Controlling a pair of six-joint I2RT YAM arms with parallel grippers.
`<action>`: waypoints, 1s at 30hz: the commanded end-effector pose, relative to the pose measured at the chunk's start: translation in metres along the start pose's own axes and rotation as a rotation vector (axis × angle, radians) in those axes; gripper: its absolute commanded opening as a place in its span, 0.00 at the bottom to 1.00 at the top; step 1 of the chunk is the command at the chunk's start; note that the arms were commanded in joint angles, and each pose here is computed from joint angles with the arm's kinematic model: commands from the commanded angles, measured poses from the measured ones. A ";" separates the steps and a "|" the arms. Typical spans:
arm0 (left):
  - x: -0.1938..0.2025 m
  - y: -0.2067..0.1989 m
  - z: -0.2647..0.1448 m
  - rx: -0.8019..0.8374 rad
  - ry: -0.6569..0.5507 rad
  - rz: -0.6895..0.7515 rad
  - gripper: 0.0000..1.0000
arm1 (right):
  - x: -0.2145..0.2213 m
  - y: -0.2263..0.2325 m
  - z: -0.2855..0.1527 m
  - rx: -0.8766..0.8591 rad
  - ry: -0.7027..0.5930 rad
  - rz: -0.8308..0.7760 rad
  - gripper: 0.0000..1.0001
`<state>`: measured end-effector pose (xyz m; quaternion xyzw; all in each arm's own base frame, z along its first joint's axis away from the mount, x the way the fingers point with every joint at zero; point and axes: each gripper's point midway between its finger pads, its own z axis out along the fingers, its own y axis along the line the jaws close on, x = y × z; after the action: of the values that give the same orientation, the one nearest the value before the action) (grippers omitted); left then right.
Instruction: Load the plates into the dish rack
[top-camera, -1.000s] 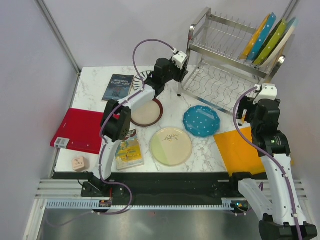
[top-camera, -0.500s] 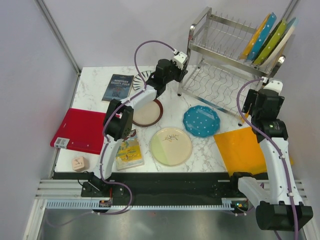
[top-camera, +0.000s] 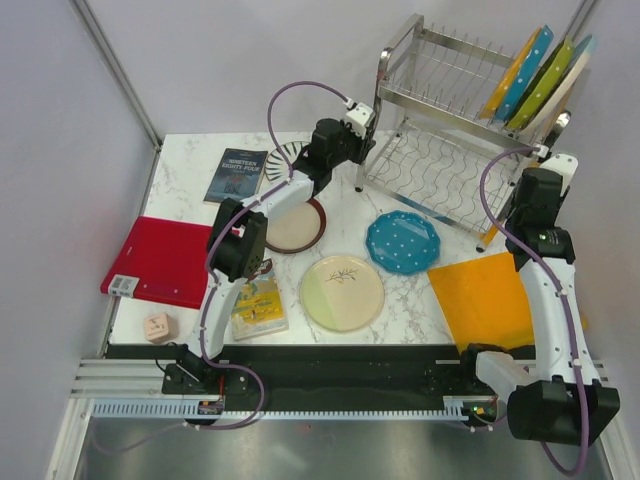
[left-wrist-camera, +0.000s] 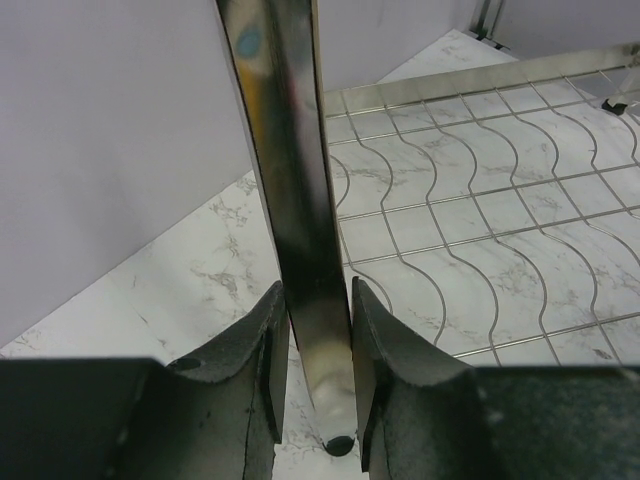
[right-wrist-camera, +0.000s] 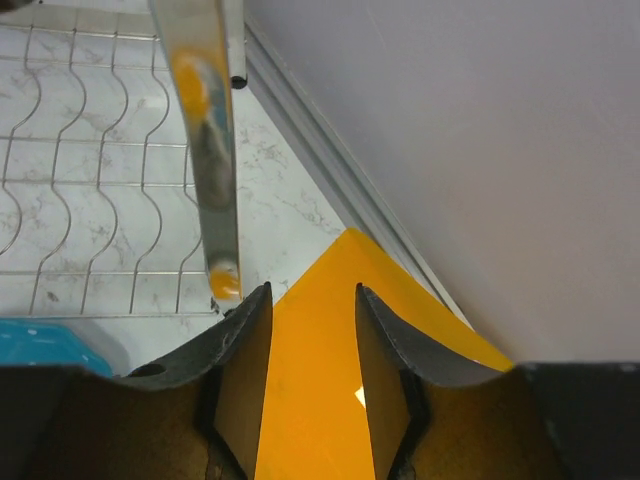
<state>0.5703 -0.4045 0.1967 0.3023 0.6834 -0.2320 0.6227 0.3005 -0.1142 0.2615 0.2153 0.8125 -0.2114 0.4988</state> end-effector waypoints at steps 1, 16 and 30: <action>-0.029 -0.030 -0.008 0.047 -0.059 -0.022 0.02 | -0.024 -0.021 0.011 0.092 -0.081 0.037 0.43; -0.040 -0.027 -0.032 -0.002 -0.032 -0.064 0.02 | -0.041 -0.016 0.047 0.059 -0.149 -0.004 0.08; -0.038 -0.027 -0.047 -0.041 -0.009 -0.106 0.02 | -0.023 -0.001 -0.001 -0.141 -0.143 0.083 0.55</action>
<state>0.5391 -0.3907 0.1968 0.2554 0.7170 -0.2279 0.6073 0.3280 -0.1410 0.2714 0.2033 0.7837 -0.2037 0.5505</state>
